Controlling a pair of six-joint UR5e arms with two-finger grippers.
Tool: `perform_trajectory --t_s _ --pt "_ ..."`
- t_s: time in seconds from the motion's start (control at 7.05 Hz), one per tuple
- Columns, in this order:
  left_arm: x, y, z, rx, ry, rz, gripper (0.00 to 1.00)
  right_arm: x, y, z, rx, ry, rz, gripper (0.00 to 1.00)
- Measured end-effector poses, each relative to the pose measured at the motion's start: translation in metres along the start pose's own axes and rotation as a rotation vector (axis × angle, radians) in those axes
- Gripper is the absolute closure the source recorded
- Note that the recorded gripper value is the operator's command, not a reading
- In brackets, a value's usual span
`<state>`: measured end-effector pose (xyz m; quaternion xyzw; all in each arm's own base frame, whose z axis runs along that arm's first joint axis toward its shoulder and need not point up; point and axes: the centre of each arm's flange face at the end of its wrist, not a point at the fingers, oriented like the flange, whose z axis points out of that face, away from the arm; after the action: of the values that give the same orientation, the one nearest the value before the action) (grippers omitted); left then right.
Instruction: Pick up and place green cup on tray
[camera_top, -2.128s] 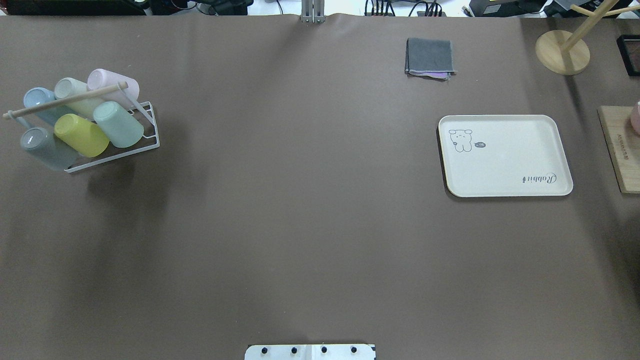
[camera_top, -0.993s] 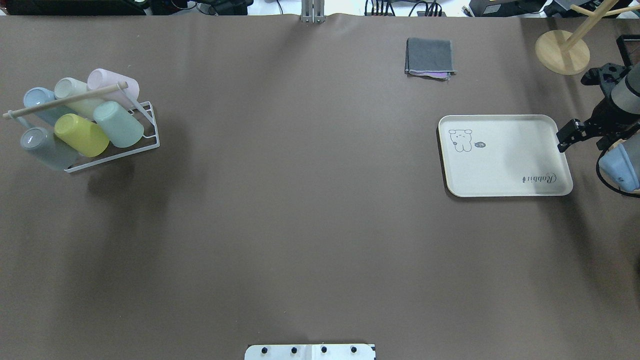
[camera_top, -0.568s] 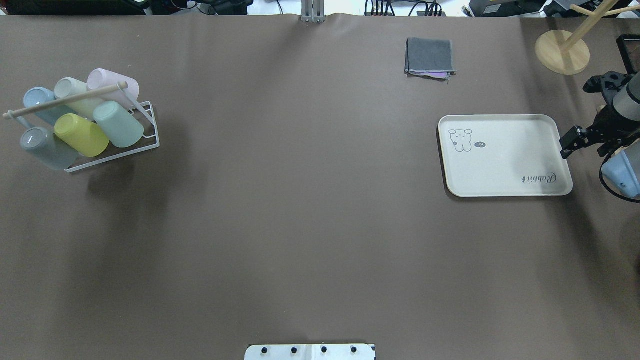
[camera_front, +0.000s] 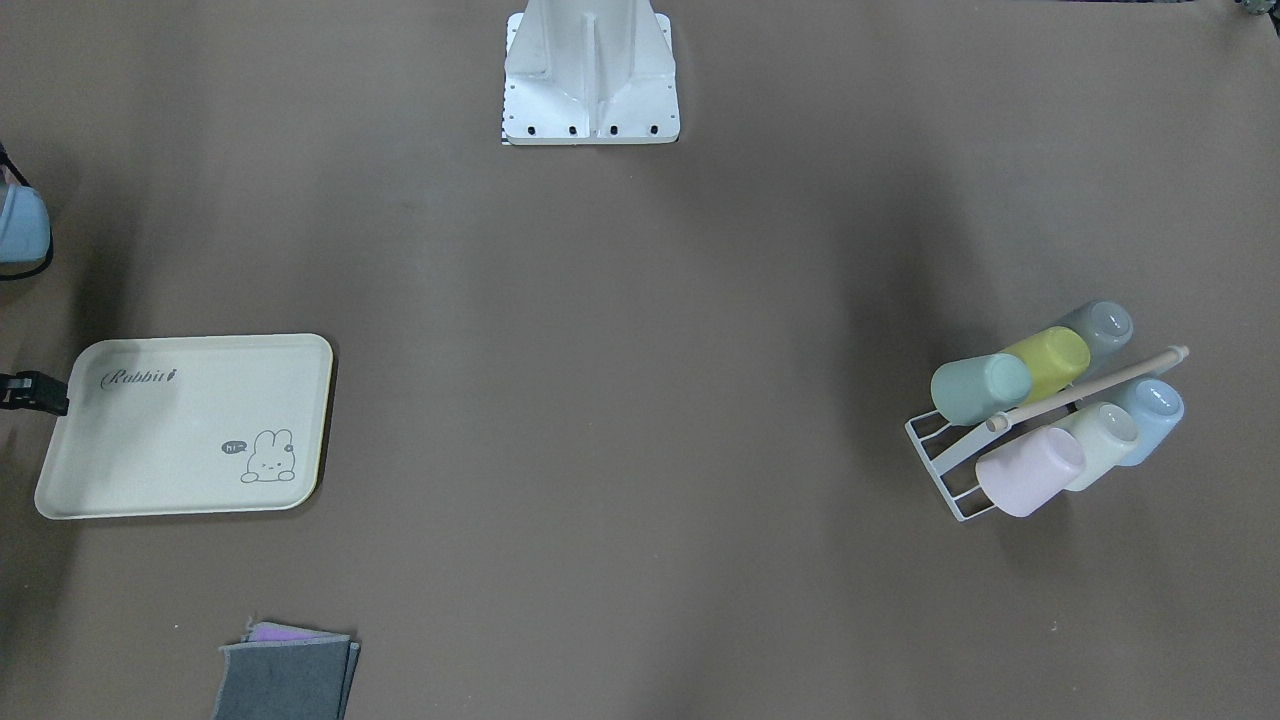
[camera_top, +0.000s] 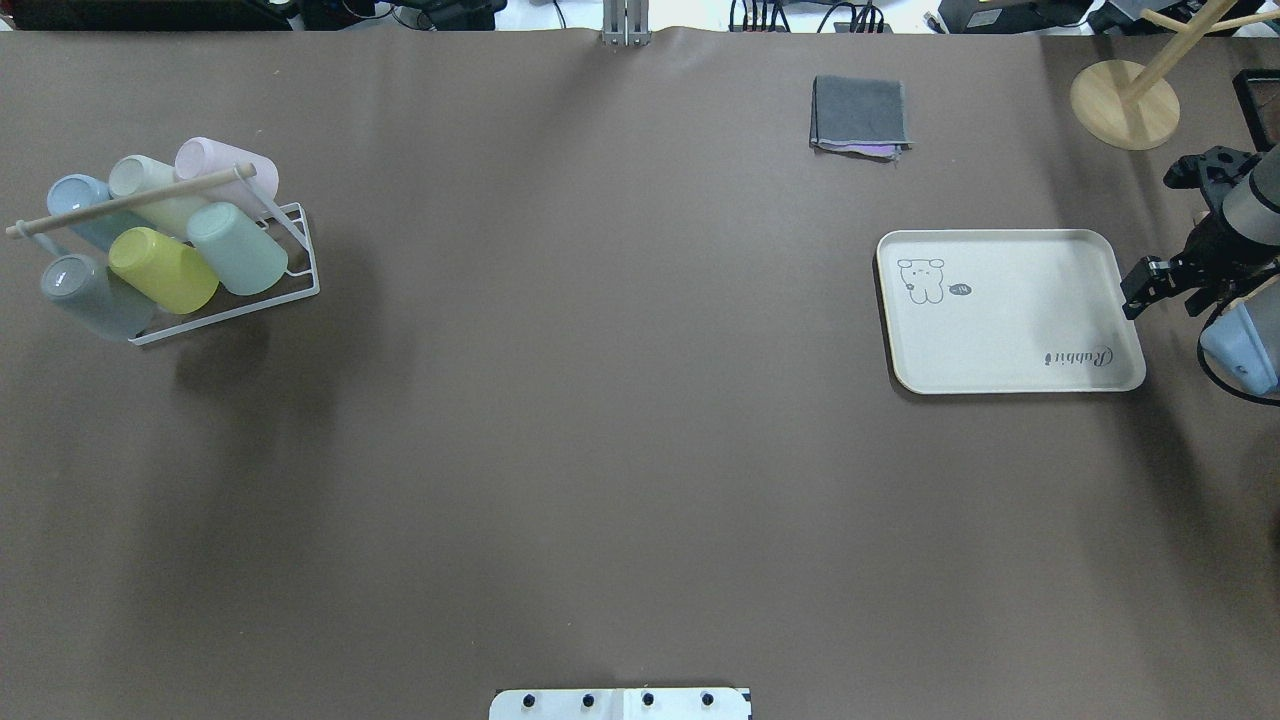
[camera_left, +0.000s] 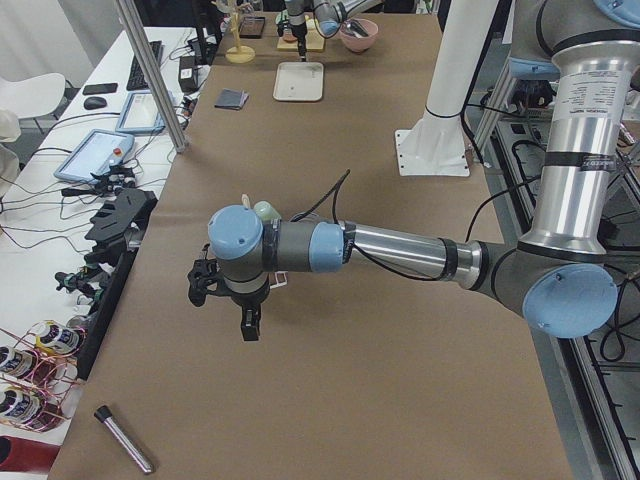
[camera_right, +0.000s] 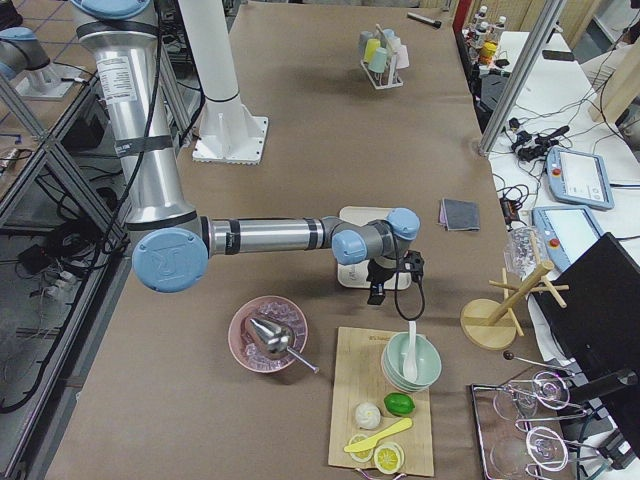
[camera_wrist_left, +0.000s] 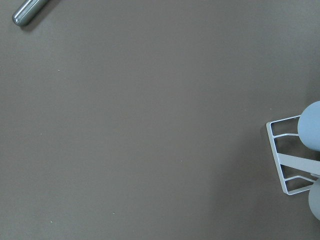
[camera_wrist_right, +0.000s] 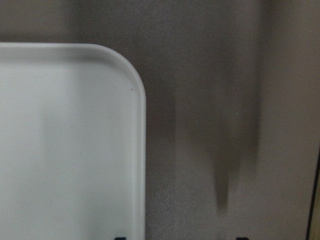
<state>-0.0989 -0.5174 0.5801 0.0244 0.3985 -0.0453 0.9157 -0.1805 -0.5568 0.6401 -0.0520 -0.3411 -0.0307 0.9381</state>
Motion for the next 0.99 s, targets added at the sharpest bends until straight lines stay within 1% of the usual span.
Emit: perform_trajectory --t_s 0.28,0.57,0.71,0.85,0.99 --pt "0.031 0.017 -0.016 0.029 0.003 0.049 0.02 0.003 -0.003 0.008 -0.002 0.000 -0.002 0.28" --pt "0.098 0.032 -0.017 0.021 0.009 0.096 0.02 -0.003 -0.011 0.011 0.002 -0.003 -0.011 0.30" --pt "0.139 0.040 -0.018 0.020 0.018 0.116 0.01 -0.006 -0.014 0.011 0.002 -0.005 -0.014 0.40" --pt "0.181 0.050 -0.017 0.013 0.032 0.153 0.01 -0.009 -0.015 0.012 0.000 -0.006 -0.018 0.54" --pt "0.227 0.061 -0.013 0.001 0.049 0.189 0.02 -0.010 -0.014 0.014 -0.002 -0.007 -0.021 0.66"
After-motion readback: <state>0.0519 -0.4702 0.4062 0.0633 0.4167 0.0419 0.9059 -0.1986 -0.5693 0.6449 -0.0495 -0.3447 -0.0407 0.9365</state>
